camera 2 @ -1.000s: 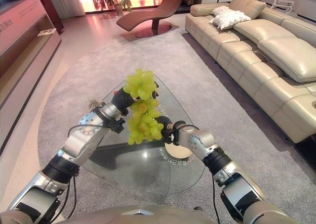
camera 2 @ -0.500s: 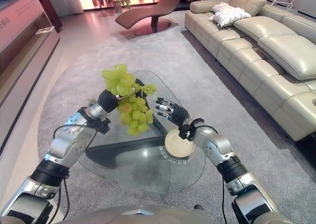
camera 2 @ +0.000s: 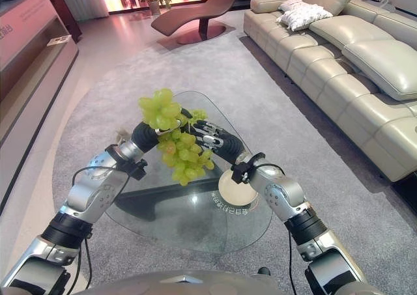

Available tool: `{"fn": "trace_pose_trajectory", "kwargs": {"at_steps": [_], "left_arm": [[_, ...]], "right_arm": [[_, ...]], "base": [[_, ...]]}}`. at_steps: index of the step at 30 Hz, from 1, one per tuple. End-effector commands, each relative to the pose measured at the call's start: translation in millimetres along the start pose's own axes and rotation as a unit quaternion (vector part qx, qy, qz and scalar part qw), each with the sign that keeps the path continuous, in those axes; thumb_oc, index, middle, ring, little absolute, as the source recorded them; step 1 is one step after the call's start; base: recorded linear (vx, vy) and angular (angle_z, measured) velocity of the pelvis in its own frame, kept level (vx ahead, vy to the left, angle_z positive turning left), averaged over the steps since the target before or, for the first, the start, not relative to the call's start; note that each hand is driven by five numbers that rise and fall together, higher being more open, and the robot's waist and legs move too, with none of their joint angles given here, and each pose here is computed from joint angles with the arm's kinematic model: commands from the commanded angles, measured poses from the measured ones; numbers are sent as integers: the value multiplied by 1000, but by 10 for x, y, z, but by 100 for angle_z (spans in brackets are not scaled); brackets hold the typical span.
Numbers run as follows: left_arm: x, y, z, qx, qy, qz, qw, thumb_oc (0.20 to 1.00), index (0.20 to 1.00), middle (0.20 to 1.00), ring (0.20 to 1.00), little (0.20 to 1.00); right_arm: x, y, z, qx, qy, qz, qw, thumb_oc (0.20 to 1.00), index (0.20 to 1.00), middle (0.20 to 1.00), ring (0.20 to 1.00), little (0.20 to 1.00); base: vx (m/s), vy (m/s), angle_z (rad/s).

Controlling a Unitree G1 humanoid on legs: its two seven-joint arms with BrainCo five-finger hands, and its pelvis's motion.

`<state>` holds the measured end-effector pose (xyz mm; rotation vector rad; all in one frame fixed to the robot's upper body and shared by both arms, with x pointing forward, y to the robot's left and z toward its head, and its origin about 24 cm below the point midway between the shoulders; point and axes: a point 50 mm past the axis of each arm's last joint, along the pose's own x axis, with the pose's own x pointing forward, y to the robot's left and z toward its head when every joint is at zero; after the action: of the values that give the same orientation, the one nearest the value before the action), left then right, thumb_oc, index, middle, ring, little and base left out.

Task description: Pick up fruits into the plate

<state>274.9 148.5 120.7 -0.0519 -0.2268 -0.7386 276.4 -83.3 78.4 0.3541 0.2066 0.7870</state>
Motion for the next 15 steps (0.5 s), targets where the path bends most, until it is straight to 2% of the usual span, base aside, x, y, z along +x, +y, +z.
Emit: {"fn": "trace_pose_trajectory", "kwargs": {"at_steps": [1,15], "left_arm": [[245,23,385,10,-92,-13,996,200,200,200,200,200],[312,61,694,75,-163,43,983,200,200,200,200,200]], "right_arm": [[127,396,250,3,-56,100,993,1000,1000,1000,1000,1000],[101,492,-69,61,13,123,990,1000,1000,1000,1000,1000]], "base": [[0,0,0],[0,0,0]]}}
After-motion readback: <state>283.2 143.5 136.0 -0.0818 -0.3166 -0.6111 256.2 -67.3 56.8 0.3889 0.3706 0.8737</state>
